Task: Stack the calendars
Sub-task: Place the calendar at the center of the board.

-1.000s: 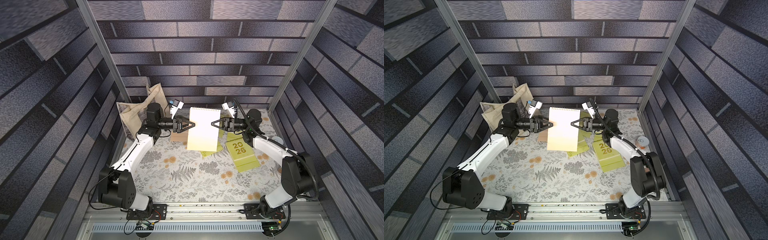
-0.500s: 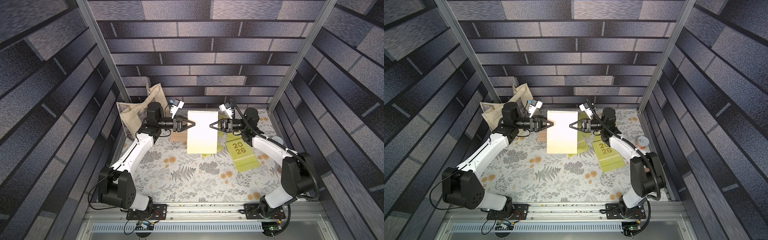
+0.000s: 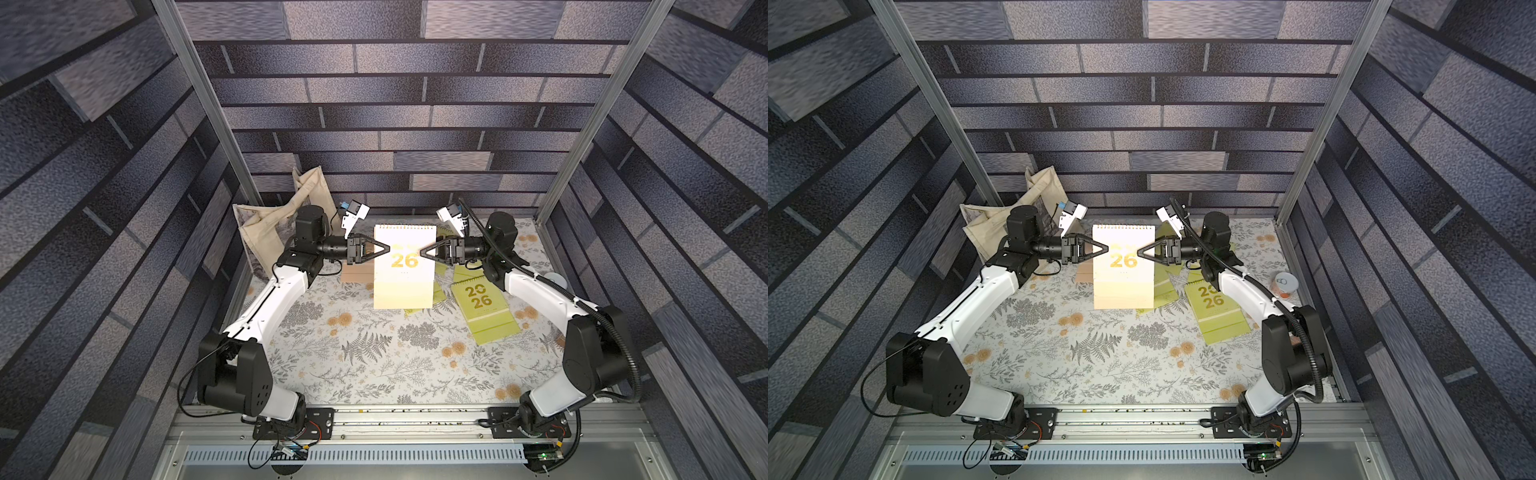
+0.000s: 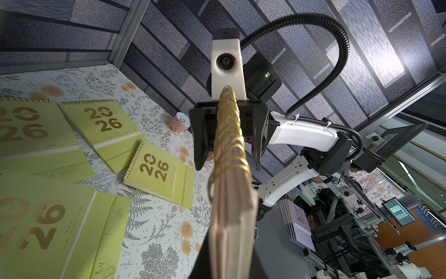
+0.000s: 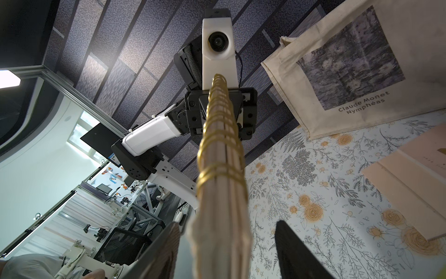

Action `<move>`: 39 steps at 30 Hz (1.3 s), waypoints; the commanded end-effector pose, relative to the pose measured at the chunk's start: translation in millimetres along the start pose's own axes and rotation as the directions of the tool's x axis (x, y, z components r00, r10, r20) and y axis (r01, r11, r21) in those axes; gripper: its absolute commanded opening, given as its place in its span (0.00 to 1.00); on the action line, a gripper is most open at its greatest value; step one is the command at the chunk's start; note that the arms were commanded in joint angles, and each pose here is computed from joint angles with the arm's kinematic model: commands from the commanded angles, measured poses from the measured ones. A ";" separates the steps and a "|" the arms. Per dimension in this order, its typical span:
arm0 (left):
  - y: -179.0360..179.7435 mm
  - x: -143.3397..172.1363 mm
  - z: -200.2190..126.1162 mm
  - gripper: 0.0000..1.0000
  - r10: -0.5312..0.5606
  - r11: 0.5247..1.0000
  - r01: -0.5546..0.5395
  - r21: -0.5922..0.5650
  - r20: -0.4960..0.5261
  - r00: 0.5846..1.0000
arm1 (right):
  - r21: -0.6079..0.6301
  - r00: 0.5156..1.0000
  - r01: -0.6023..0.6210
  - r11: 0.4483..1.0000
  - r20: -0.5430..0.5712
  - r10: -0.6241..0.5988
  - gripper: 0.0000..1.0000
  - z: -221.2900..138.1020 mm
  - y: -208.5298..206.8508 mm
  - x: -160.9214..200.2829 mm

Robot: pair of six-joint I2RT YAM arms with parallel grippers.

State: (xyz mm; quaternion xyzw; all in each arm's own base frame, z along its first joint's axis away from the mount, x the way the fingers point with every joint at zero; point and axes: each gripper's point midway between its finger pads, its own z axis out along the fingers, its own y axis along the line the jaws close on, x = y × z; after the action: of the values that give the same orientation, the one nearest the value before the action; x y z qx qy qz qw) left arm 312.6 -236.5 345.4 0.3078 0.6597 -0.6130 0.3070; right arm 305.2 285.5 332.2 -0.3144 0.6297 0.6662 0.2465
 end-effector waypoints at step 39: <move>-12.5 3.7 -5.2 0.00 0.057 0.998 -0.057 -0.009 0.026 0.998 | 0.016 0.997 0.067 0.998 0.023 -0.068 0.27 8.1 22.1 13.1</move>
State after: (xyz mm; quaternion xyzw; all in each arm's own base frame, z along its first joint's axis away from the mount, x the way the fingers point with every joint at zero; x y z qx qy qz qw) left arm 304.7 -233.2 344.2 0.3164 0.6517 -0.6104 0.3204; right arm 284.0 288.4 331.0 -0.3045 0.6359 0.6574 0.2661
